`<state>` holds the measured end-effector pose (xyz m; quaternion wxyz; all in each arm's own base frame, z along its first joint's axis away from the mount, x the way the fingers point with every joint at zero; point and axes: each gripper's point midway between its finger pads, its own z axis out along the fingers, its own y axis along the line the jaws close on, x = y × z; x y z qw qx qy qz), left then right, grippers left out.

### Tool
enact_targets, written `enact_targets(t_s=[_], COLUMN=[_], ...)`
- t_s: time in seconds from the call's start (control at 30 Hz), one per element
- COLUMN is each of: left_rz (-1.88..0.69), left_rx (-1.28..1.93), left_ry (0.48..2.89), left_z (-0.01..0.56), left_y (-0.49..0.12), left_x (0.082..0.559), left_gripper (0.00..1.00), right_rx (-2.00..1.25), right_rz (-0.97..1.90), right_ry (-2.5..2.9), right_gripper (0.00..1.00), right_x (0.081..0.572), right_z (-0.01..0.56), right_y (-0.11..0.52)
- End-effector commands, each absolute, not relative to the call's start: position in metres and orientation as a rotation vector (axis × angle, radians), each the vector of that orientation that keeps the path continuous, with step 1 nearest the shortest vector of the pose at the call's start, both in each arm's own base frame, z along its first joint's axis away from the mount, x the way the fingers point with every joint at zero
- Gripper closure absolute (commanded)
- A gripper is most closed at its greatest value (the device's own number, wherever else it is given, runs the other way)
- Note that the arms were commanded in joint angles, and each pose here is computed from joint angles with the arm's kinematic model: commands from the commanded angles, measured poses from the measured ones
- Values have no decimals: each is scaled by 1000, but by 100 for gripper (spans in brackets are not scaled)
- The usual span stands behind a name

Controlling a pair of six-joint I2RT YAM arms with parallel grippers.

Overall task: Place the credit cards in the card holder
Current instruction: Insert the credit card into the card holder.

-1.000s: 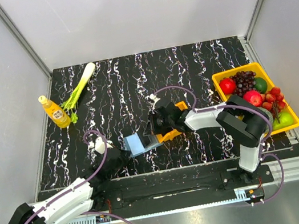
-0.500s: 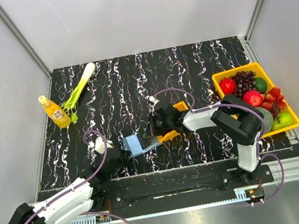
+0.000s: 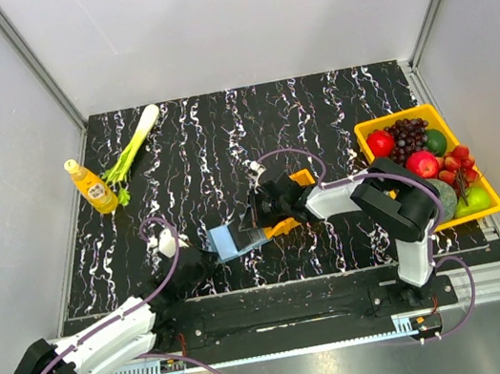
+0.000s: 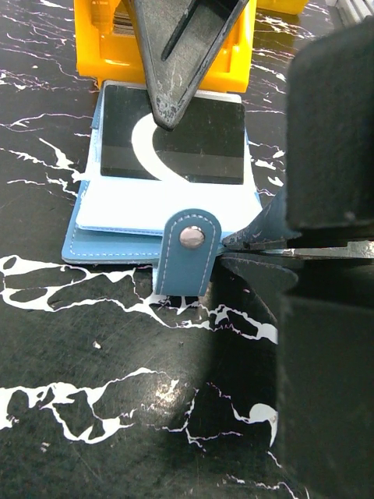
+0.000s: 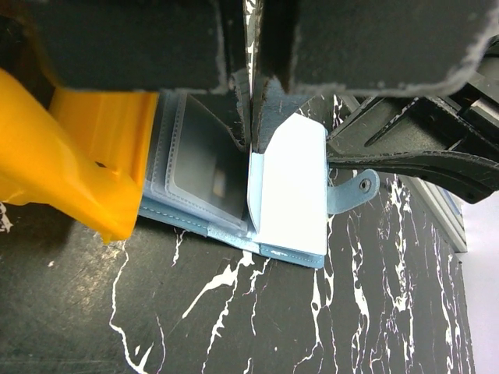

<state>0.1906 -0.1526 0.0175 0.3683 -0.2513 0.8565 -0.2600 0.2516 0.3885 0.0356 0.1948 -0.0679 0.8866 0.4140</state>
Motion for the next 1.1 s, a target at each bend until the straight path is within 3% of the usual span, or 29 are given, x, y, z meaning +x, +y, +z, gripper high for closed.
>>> enact_targets(t_s=[0.0, 0.4, 1.07], left_rz=[-667, -658, -629], left_rx=[-659, -657, -669], left_ry=[2169, 2169, 2207], left_z=[20, 20, 13], left_y=[-150, -149, -147], left_x=[195, 195, 191], left_gripper=[100, 100, 100], right_rx=[-239, -225, -115], right_rz=[1218, 1238, 1019], right_ry=[2591, 2622, 2643], right_gripper=[100, 100, 100], right_x=[228, 219, 250], right_z=[23, 26, 1], right_y=[391, 388, 376])
